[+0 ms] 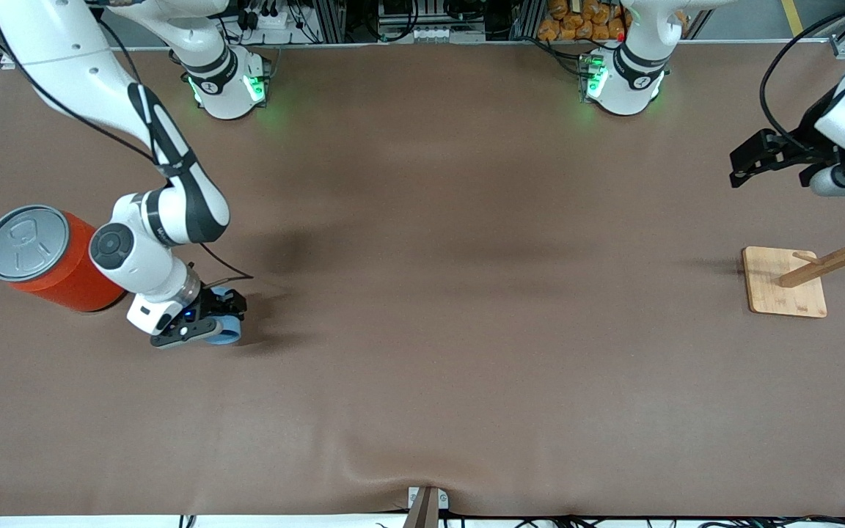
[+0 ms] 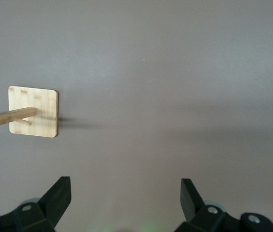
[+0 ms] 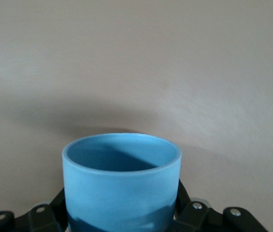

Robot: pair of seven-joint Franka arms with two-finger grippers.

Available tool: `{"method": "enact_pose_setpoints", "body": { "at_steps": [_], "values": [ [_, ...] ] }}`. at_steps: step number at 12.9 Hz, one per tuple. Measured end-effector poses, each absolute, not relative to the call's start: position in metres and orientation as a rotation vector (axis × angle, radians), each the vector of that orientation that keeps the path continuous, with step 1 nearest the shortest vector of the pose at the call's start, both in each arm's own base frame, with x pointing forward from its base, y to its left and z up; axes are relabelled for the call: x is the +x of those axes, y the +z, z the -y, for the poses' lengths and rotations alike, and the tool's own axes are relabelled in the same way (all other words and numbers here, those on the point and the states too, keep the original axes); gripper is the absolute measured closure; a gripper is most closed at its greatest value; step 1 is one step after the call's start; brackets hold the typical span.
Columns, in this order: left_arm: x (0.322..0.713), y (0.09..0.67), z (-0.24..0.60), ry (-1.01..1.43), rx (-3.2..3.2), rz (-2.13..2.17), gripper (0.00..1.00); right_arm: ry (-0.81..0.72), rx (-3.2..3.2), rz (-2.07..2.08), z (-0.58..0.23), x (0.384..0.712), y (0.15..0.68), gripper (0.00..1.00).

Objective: Flip cup
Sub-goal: 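Lift the cup upright with the right gripper toward the table middle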

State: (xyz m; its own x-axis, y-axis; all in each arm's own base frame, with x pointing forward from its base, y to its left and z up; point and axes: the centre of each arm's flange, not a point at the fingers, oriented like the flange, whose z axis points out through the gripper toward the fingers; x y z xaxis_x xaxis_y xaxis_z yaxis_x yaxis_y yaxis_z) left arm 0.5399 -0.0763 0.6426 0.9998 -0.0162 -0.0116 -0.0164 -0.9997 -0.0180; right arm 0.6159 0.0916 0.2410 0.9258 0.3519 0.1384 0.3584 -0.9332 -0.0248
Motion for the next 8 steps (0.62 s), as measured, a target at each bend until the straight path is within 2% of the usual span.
{"method": "enact_pose_setpoints", "body": {
  "at_steps": [4,8],
  "values": [
    [0.538,0.651,0.089,-0.012,-3.119,-0.06,0.0,-0.241,-2.9,0.957,-0.154,0.605,0.256,0.19],
    [0.536,0.664,0.085,-0.06,-3.087,-0.054,0.0,-0.299,-2.678,1.423,-0.284,0.566,0.27,0.19]
  ]
}}
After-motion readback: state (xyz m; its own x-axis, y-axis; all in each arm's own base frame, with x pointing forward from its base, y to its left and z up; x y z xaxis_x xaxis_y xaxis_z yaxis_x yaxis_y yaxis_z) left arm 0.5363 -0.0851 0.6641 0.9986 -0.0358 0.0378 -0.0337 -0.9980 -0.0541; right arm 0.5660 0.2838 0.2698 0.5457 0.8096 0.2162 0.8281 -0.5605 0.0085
